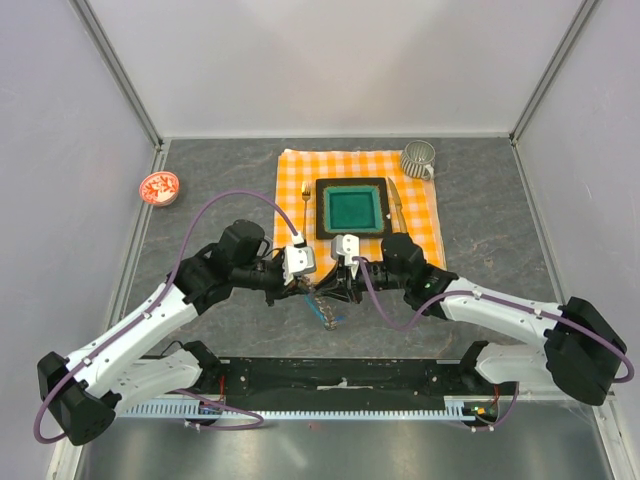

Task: Put the keys on the keyring

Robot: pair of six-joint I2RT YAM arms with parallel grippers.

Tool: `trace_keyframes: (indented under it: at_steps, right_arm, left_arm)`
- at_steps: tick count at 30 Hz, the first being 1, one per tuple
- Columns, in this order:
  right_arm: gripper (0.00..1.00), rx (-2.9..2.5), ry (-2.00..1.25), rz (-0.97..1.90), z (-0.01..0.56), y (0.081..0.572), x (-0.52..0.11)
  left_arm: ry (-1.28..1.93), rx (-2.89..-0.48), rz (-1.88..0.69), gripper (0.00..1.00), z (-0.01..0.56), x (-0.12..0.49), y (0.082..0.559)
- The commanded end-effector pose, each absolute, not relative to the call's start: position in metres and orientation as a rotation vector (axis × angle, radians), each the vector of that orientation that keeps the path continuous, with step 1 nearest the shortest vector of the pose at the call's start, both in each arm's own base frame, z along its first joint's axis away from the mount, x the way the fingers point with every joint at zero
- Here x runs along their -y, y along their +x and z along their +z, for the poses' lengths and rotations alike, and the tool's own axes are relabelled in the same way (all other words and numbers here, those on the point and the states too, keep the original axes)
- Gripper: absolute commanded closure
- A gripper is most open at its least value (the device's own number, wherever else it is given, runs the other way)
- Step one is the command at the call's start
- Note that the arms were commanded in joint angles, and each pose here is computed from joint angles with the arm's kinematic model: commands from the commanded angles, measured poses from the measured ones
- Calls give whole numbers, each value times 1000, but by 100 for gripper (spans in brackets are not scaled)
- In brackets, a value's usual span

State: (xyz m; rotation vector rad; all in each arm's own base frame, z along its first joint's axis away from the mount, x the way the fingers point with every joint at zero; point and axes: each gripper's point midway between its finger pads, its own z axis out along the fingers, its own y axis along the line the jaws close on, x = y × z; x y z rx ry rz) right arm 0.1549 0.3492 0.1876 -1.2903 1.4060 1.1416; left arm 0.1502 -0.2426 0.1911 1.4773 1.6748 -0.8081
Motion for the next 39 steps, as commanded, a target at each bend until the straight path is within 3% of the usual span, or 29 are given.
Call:
trace_keyframes:
  at_steps: [1, 23, 32, 39]
  right_arm:
    - [78, -1222, -1300, 1173, 230, 151, -367]
    - [72, -1158, -1355, 1261, 234, 130, -375]
    - [60, -1162, -1332, 1237, 236, 134, -374]
    - [65, -1201, -1356, 1231, 223, 135, -374]
  left_arm:
    - [1461, -1567, -874, 98, 213, 256, 147]
    - [1474, -1594, -809, 98, 200, 249, 153]
    - [1517, -1552, -848, 98, 195, 251, 144]
    - [1513, -1526, -840, 98, 198, 250, 143]
